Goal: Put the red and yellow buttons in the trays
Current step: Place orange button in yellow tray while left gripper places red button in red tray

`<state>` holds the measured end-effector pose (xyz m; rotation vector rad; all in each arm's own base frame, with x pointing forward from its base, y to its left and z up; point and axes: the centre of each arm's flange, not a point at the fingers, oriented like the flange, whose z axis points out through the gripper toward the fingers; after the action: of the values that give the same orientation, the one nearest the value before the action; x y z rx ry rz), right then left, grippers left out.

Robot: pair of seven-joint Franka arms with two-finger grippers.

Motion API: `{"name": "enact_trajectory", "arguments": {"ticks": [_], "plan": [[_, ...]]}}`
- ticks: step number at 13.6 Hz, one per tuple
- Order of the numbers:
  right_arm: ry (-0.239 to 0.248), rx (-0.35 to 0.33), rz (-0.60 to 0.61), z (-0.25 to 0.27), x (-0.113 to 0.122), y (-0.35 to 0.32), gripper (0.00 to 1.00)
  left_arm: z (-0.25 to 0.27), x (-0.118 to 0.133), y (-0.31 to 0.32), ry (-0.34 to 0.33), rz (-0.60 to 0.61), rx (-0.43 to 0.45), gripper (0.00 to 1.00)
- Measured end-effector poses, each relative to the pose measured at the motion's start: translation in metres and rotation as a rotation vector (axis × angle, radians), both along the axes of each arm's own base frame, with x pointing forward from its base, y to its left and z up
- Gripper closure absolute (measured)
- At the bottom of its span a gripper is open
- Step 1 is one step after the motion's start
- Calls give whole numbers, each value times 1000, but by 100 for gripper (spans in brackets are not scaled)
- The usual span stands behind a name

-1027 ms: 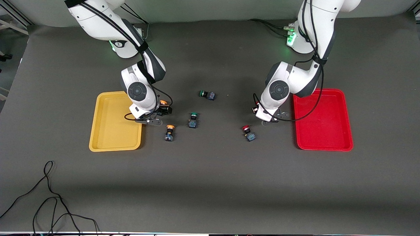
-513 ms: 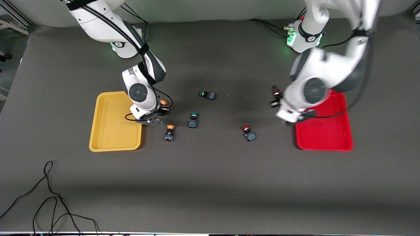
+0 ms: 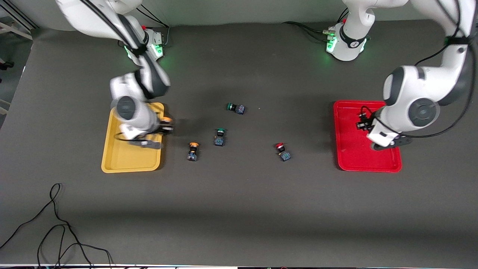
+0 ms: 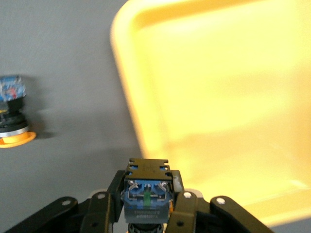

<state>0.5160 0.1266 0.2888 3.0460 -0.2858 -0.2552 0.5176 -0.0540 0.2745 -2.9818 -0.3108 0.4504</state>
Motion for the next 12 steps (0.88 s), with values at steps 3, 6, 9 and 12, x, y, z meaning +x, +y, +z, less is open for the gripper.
{"name": "enact_trajectory", "arguments": {"ticks": [3,6,9,12], "plan": [[11,36,27,26,-1,-83,59,-52,-12,-3,19,-11,-2,58],[17,16,44,-31,-21,-99,59,-61,-15,2,30,-4,0,27],[28,-13,61,-77,-35,-97,58,-29,-8,1,67,0,8,0],[28,-14,55,-81,-34,-97,47,54,25,-18,73,-8,-3,0]]}}
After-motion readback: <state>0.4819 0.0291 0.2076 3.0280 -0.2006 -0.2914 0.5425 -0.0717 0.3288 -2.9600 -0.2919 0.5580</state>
